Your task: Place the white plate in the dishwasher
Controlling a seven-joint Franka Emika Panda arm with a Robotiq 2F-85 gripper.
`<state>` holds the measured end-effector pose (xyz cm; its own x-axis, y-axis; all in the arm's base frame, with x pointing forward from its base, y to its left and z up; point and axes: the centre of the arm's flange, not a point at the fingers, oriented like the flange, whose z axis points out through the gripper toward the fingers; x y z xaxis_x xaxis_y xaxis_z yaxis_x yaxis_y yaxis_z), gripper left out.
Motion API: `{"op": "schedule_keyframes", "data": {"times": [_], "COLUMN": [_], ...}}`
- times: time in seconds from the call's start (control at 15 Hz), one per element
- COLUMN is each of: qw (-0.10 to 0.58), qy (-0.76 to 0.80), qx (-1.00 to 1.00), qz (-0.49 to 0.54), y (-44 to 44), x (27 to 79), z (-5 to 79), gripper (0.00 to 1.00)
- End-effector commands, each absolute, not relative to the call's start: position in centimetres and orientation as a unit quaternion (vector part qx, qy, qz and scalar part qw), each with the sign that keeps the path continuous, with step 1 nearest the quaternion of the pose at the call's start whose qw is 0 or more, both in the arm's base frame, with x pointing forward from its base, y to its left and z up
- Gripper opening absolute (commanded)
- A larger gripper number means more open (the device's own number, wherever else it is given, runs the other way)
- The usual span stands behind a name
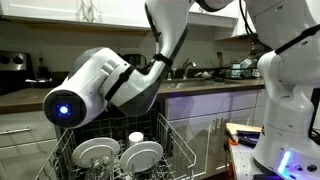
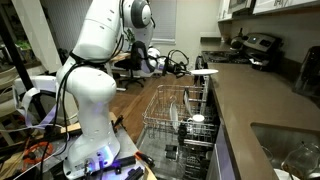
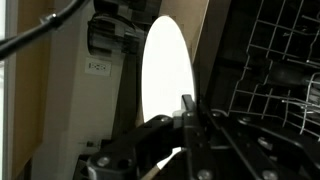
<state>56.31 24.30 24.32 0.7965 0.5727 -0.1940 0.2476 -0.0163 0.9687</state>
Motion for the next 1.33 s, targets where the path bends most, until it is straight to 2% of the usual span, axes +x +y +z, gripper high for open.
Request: {"op": "schedule_keyframes", "data": {"times": [0.0,0.67,0.73,1.27], "qw": [0.646,0.624,0.619,0.618], "qy": [0.268,0.261,0.276,0.276], "qx": [0.699,0.713,0.714,0.714], "qz": [0.147,0.183,0.173,0.178], "y": [24.7,26.7,26.9,27.1], "x": [54.3,51.4,53.1,52.5], "z": [26.0,27.5,25.6,26.0], "gripper": [0.05,0.04,0.06,0.06]}}
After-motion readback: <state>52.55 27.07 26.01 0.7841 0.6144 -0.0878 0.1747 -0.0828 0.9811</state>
